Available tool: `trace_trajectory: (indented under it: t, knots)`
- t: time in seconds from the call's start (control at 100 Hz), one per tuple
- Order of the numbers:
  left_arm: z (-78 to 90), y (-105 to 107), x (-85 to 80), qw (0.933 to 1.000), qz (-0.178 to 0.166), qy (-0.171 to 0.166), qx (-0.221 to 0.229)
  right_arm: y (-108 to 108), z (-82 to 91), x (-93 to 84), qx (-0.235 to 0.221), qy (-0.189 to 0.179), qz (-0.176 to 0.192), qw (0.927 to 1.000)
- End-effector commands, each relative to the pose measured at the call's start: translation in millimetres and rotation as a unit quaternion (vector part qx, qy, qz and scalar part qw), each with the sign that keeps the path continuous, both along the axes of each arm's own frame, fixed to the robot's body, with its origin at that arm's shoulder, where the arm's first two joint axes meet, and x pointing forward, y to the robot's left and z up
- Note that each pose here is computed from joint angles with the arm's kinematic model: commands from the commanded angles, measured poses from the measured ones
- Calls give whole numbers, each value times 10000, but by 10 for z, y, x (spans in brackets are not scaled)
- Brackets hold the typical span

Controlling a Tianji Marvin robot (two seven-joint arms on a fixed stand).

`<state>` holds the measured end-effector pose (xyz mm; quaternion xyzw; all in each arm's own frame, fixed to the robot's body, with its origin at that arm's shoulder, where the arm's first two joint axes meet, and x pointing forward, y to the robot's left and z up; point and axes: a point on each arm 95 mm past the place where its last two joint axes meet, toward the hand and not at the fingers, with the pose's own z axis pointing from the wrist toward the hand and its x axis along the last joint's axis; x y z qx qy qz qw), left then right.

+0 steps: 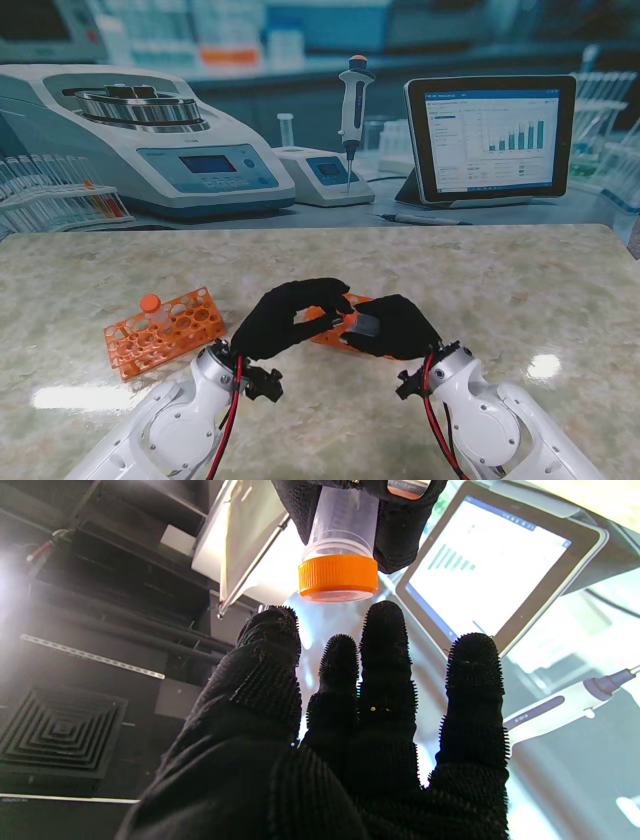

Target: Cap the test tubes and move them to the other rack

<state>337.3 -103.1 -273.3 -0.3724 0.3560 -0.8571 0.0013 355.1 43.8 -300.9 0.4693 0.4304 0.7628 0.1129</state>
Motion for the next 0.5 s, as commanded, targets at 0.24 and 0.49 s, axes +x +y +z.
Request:
trace_trajectory:
  t: [0.24, 0.49]
  knots:
    - [60, 28, 63, 9997, -62, 65, 214, 23, -11, -45, 27, 10, 52, 10000]
    - [13, 60, 124, 9989, -142, 288, 340, 22, -7, -64, 32, -17, 87, 10000]
